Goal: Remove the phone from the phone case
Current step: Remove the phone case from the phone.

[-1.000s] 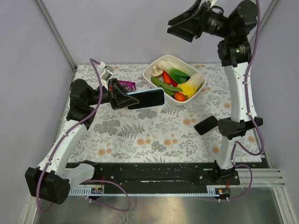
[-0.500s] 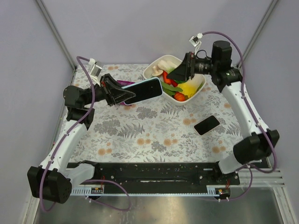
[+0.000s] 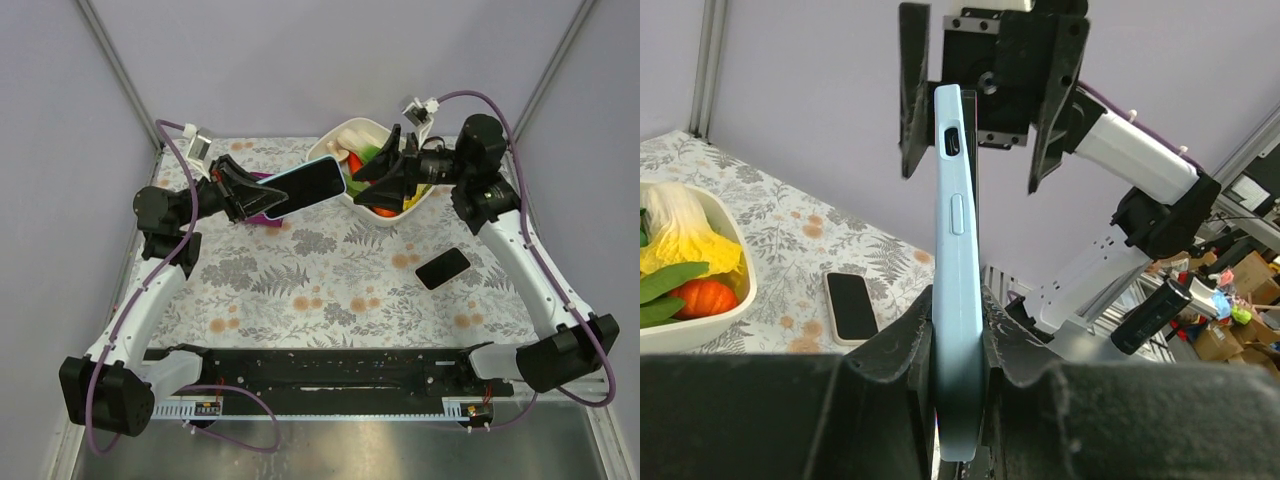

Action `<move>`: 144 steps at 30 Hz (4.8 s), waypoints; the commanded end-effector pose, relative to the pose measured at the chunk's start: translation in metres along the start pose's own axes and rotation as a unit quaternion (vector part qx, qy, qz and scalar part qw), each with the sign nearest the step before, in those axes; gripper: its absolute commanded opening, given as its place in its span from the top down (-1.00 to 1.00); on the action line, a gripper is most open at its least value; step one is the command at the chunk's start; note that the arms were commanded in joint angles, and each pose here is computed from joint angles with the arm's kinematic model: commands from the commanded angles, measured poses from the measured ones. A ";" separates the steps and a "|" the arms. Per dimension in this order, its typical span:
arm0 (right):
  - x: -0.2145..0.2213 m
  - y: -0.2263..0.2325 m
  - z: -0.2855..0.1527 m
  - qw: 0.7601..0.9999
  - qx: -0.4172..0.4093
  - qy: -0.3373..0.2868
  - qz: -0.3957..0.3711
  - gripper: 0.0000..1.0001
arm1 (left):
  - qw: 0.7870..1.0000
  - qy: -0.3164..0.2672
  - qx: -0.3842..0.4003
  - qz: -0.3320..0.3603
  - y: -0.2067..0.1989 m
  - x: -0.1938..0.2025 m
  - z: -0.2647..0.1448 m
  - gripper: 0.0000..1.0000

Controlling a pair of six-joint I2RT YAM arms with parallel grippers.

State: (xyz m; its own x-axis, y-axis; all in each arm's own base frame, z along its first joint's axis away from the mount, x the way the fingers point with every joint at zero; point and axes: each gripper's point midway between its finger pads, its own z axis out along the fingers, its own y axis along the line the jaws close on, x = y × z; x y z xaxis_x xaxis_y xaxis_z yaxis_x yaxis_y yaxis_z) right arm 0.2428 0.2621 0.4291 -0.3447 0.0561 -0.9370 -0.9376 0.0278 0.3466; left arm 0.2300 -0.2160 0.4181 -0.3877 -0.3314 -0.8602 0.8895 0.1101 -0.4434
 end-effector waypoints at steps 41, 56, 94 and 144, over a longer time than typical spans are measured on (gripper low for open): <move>0.012 0.015 0.032 0.996 -0.087 0.001 0.004 0.52 | 0.995 -0.084 0.043 0.008 -0.029 -0.017 -0.005 1.00; 0.011 0.013 0.033 0.997 -0.081 -0.002 0.011 0.52 | 0.996 -0.084 0.042 0.006 -0.029 -0.016 -0.006 1.00; -0.002 0.084 0.049 0.958 -0.280 0.041 -0.043 0.96 | 0.960 0.028 0.267 0.072 -0.160 0.019 -0.018 1.00; 0.020 0.088 0.095 0.930 -0.344 0.111 -0.066 0.95 | 0.956 -0.061 0.284 -0.035 -0.149 0.000 -0.004 1.00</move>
State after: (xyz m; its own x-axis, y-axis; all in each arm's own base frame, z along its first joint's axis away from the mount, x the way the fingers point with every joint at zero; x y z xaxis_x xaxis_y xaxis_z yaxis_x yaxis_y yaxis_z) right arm 0.1351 0.3098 0.5071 -0.1504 -0.0567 -0.9870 -0.8080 -0.5682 0.1558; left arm 0.1416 -0.2221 0.4751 -0.5778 -0.4388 -0.6881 0.8161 -0.3222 -0.4798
